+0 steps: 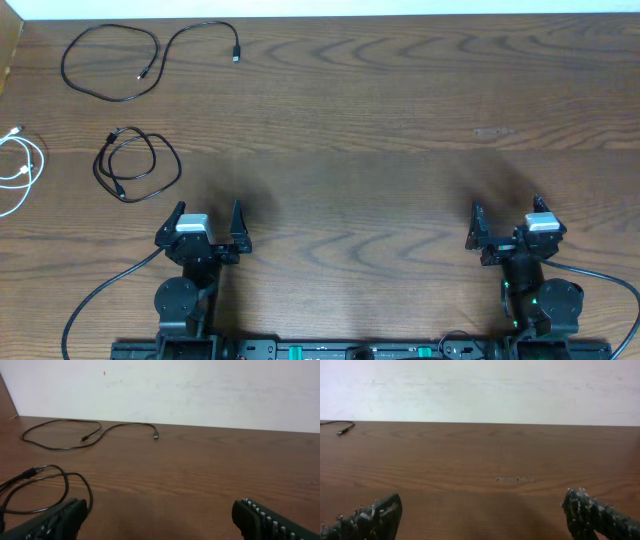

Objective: Untangle cables

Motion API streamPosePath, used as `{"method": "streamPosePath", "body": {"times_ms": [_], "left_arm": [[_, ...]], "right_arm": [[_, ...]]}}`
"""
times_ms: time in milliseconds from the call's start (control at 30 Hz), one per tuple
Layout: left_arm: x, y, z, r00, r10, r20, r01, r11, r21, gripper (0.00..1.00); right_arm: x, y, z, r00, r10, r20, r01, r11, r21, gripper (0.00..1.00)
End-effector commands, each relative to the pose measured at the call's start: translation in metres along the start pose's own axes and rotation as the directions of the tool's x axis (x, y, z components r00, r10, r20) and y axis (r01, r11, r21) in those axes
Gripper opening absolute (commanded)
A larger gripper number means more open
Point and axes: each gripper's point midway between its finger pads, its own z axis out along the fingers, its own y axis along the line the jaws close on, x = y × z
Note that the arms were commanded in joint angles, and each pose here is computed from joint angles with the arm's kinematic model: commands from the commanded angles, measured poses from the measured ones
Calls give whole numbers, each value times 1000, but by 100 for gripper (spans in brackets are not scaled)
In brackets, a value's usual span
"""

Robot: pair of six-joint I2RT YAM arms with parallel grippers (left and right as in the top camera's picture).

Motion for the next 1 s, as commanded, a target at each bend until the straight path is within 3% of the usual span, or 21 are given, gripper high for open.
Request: {"method": "streamPosePath", "body": {"times_ms": [0, 967], "left_arm": [[15, 5, 1, 999, 12, -48, -14, 1000, -25, 98], [15, 5, 1, 999, 12, -48, -14, 1000, -25, 98]], "right_arm": [[1, -4, 0, 1000, 14, 2, -14, 1000, 19, 99], [1, -4, 0, 1000, -16, 2, 16, 1000, 19, 99]]}}
